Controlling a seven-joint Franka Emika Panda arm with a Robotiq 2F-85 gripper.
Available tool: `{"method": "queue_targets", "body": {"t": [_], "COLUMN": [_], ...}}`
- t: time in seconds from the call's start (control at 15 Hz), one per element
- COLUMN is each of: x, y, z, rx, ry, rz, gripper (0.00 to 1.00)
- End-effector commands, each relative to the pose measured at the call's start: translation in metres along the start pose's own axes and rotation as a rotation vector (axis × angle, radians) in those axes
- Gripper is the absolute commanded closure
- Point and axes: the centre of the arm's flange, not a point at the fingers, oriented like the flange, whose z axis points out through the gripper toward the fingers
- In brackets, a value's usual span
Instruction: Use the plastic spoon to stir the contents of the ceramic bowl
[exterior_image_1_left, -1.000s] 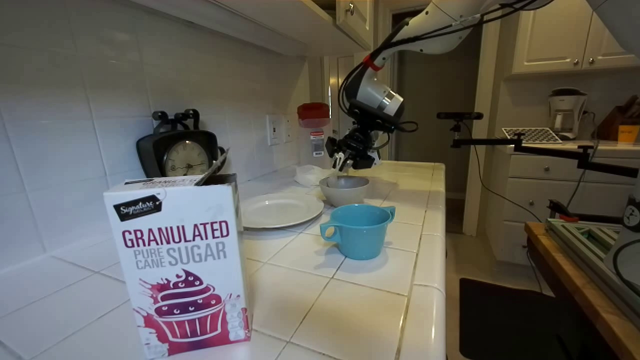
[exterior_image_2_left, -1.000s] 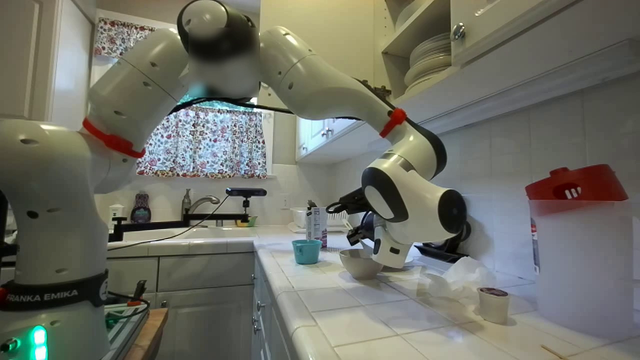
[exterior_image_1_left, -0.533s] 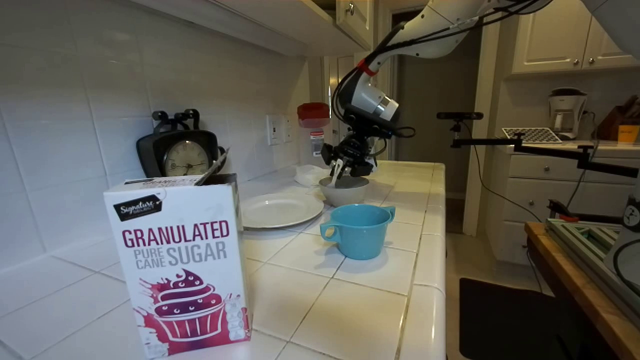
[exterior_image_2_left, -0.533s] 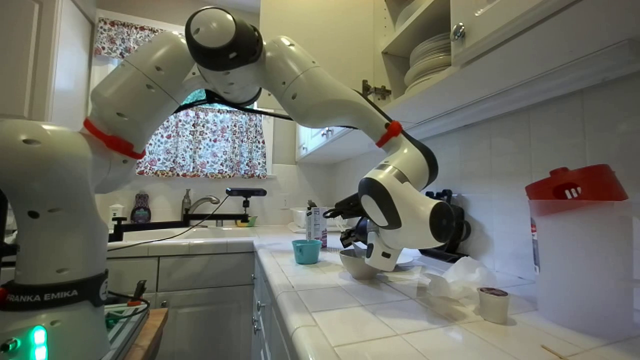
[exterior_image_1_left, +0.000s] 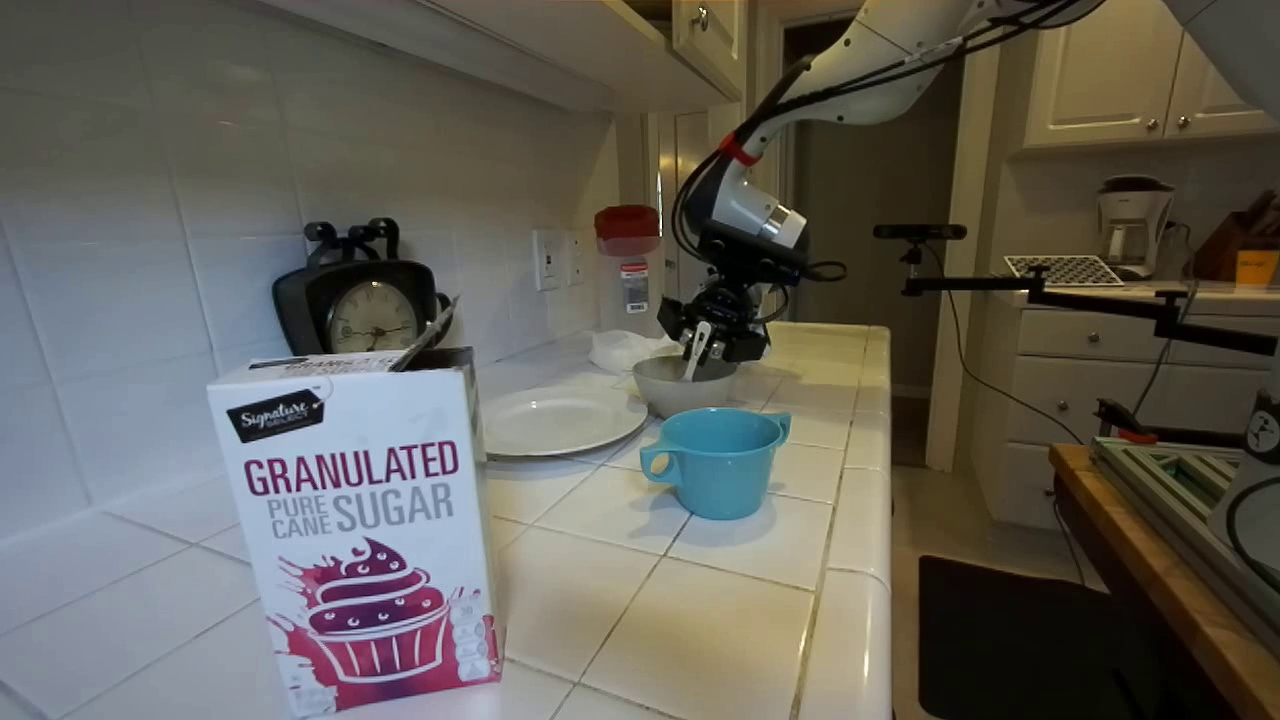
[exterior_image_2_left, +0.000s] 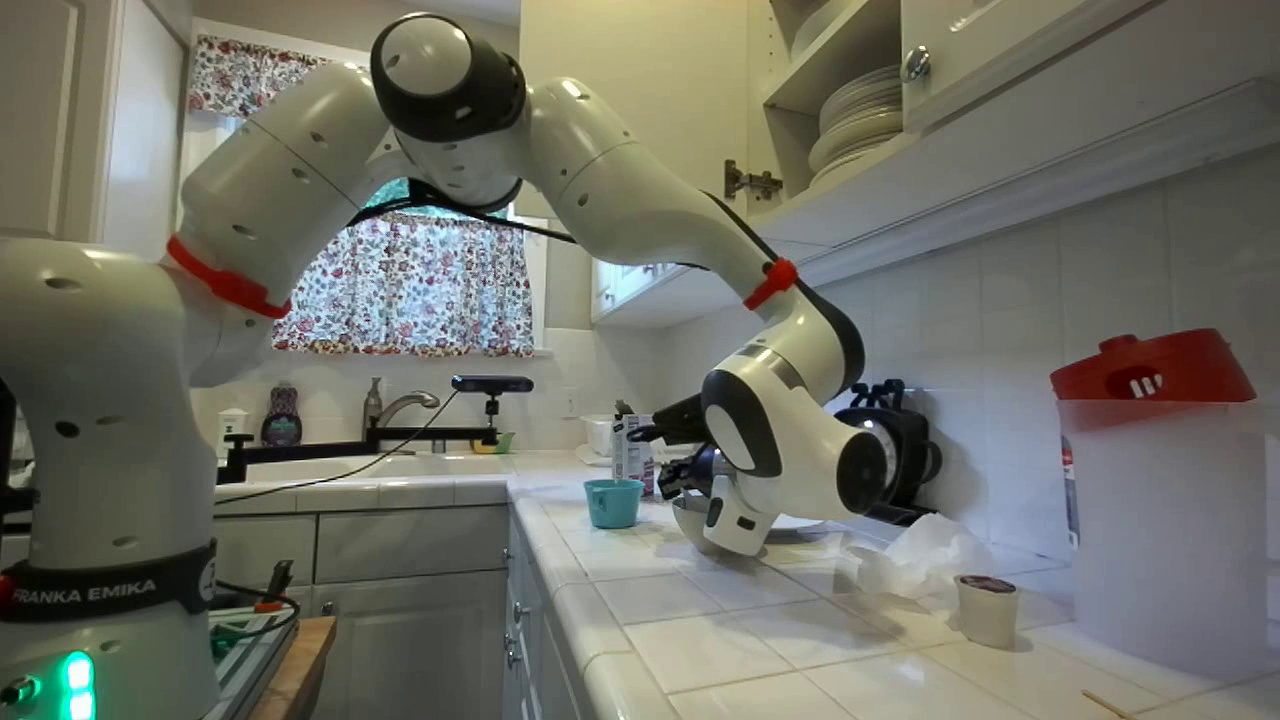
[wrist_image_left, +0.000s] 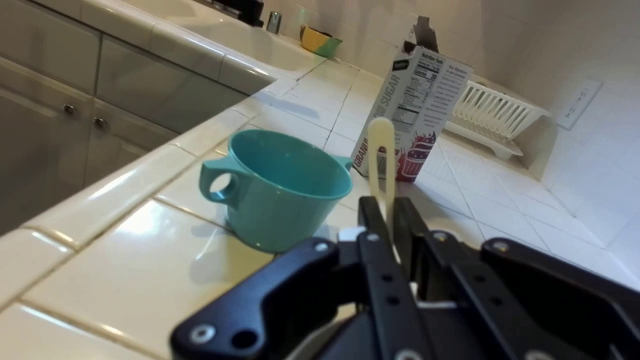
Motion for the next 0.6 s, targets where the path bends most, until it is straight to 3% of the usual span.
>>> {"method": "queue_targets", "body": {"t": [0.0, 0.53], "x": [-0.01, -0.01], "y": [0.019, 0.038], "z": [0.007, -0.024], "rx": [0.017, 0.056], "ry": [-0.028, 0.005], "rz": [0.009, 0.045], "gripper": [0.97, 0.97]}}
